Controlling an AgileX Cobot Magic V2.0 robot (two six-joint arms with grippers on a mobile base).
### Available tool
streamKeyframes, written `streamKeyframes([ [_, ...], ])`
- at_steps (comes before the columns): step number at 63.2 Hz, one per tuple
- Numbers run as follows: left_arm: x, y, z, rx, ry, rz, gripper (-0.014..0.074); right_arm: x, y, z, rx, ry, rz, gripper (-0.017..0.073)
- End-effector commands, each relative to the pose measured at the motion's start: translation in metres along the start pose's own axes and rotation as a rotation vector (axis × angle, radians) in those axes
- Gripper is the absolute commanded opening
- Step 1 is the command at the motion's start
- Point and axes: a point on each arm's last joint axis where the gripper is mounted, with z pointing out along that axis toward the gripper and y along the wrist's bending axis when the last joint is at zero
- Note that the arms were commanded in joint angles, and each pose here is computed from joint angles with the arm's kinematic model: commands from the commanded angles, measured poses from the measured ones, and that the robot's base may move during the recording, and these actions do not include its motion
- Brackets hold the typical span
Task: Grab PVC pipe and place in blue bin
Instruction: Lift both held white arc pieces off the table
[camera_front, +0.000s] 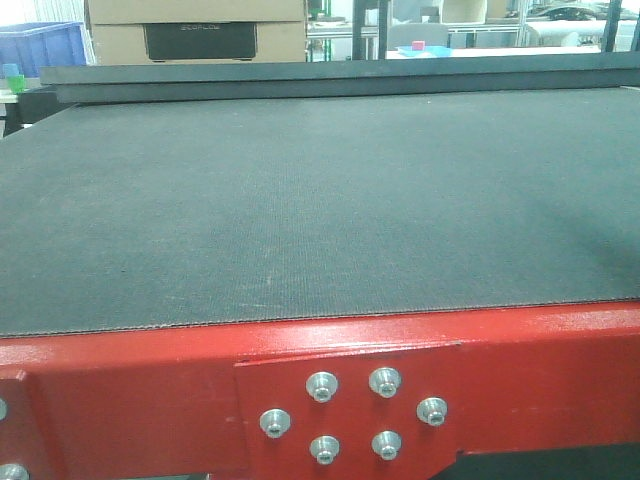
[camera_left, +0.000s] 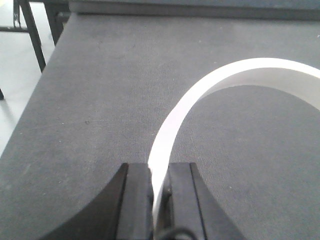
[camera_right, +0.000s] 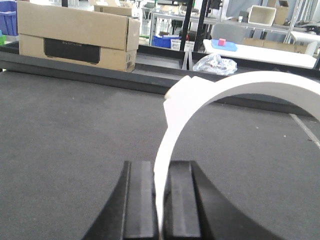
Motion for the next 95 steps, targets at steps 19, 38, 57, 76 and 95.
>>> streamKeyframes([
  [19, 0.023, -0.002, -0.08, 0.008, -0.209, -0.015, -0.0111, 0.026, 0.004, -0.028, 0.01, -0.05, -0.002, -0.0162],
  [38, 0.047, -0.002, -0.111, 0.013, -0.255, -0.013, -0.0111, 0.037, 0.006, -0.046, 0.021, -0.108, 0.003, -0.0162],
  [57, 0.047, -0.002, -0.124, 0.012, -0.307, -0.004, -0.0111, 0.039, 0.006, -0.046, 0.015, -0.091, 0.002, -0.0162],
  [76, 0.047, -0.002, -0.124, 0.008, -0.309, 0.005, -0.0111, 0.038, 0.006, -0.046, 0.019, -0.101, 0.002, -0.0162],
  [95, 0.047, -0.002, -0.124, 0.008, -0.309, 0.005, -0.0111, 0.04, 0.007, -0.046, 0.009, -0.071, 0.002, -0.0162],
])
